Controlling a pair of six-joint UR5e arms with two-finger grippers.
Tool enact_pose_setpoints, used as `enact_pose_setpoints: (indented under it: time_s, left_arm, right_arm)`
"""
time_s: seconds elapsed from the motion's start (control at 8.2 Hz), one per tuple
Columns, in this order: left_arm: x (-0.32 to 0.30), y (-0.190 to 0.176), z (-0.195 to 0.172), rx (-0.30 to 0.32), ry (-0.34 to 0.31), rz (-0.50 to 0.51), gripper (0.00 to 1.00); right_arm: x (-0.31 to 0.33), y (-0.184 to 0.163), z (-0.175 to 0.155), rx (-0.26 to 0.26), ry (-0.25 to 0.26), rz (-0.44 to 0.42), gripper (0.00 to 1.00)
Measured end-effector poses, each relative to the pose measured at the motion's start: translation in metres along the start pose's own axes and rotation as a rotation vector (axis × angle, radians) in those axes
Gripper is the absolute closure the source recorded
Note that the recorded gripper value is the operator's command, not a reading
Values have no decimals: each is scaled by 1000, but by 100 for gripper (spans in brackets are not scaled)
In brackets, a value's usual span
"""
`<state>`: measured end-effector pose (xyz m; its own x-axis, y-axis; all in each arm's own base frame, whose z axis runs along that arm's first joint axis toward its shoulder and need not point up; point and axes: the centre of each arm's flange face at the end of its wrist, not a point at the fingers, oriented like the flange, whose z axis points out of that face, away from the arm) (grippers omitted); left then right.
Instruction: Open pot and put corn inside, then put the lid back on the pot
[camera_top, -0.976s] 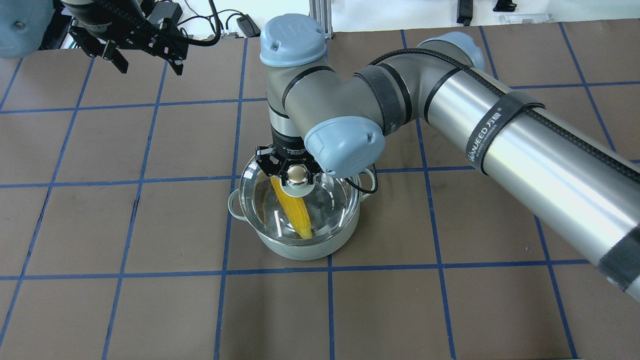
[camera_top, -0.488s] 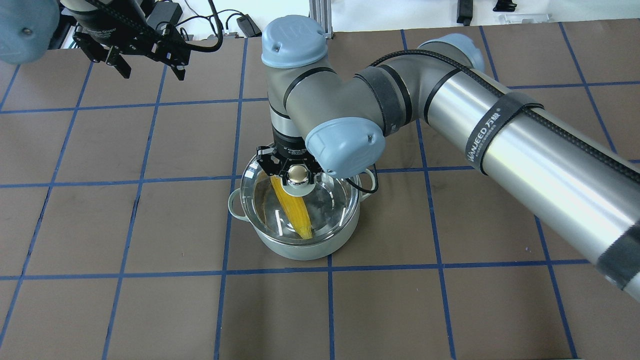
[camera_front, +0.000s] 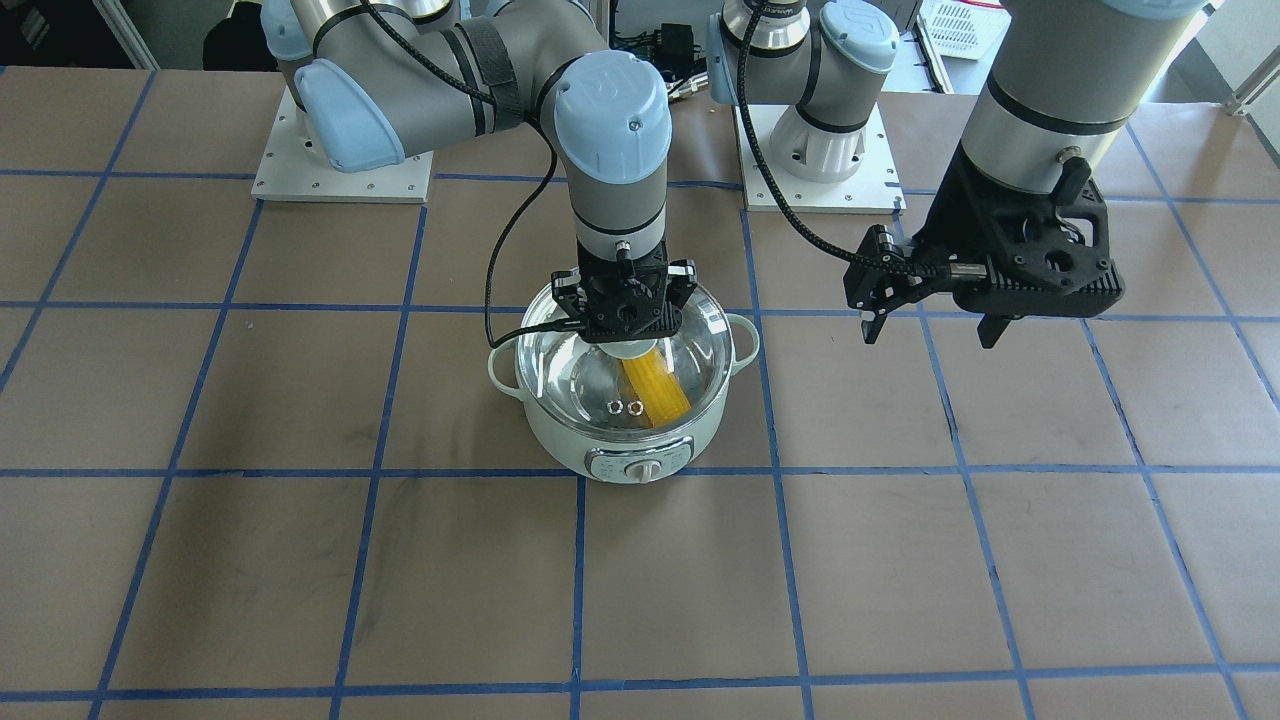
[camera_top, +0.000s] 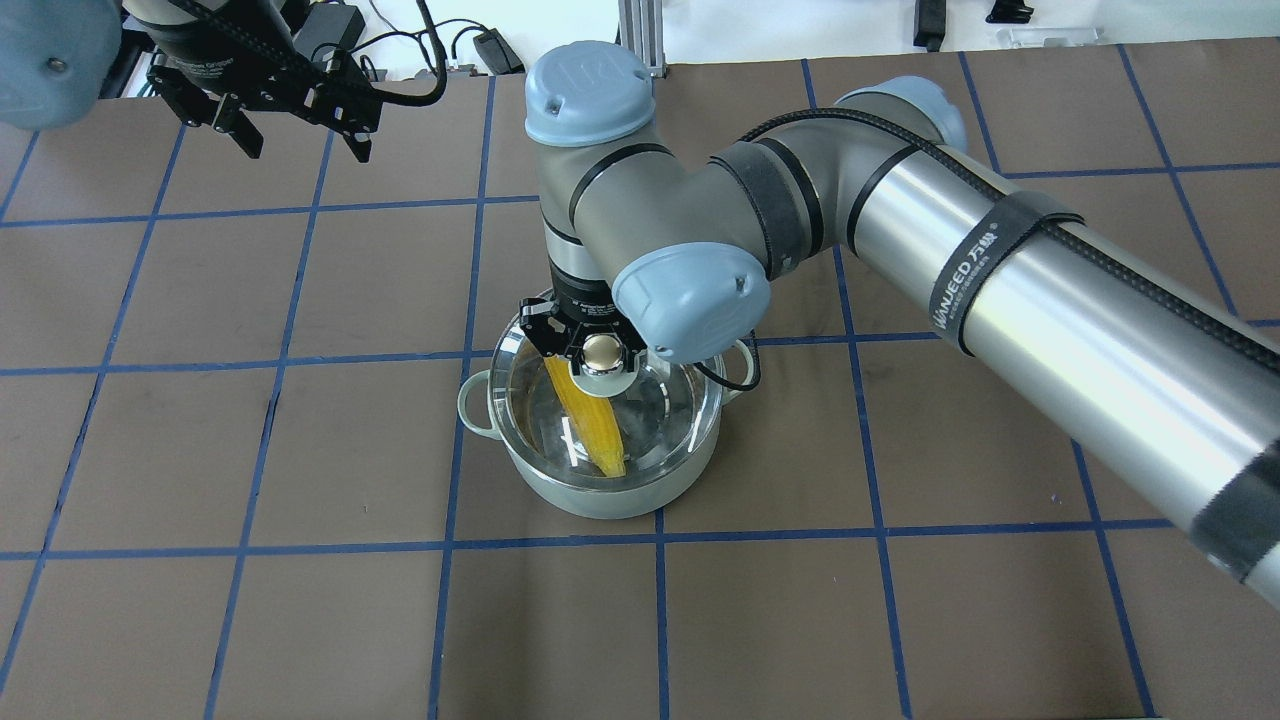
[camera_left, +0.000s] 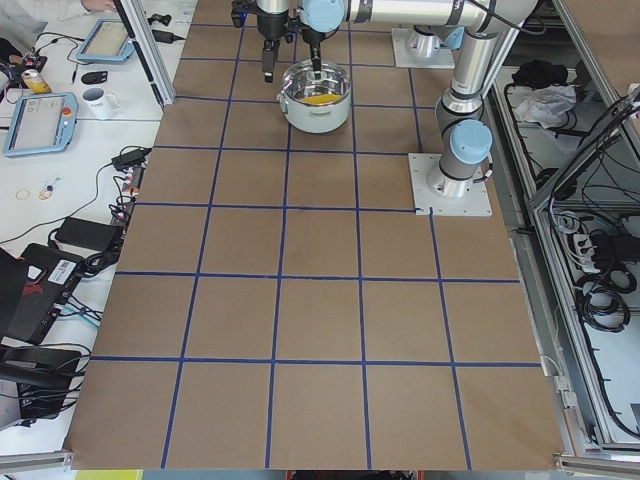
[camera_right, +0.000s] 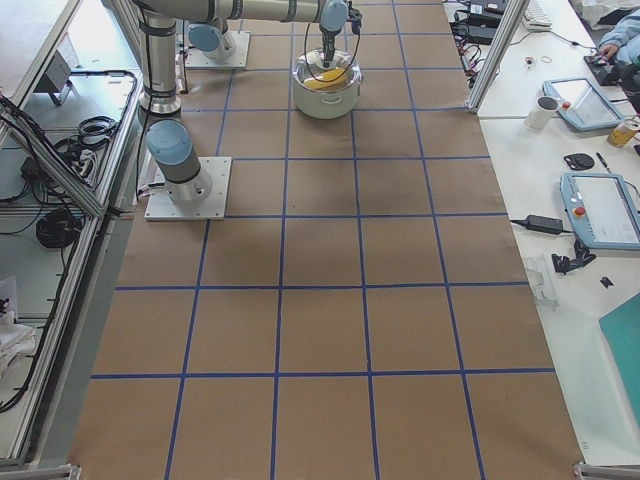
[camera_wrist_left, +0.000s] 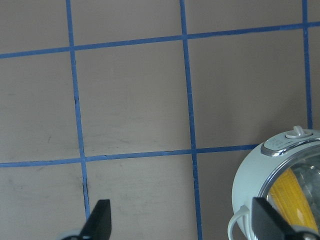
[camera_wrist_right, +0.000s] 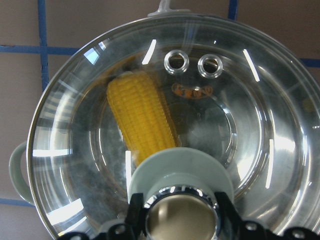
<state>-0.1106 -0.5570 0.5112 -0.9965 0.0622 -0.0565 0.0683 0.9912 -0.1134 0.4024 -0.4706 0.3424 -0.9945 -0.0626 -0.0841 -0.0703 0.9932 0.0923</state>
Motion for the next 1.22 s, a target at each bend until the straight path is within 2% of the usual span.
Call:
enact_pose_setpoints:
  time_s: [0.24,0.37,0.73,0.85,1.22]
  left_arm:
    - [0,0,0,0,0,0,0]
    - [0,0,0,0,0,1,0]
    - [0,0,0,1,0,1,0]
    - [1,0,0,0,1,1,0]
    - [3,0,0,1,4,4,0]
  right_arm:
    - [1,0,1,3,4,3,64]
    - [1,0,1,6,3,5,38]
    - [1,0,1,14,-1,5,5]
    - [0,0,-2,25,-5,2,3]
    - [11,-10,-37,123,-40,-47,1]
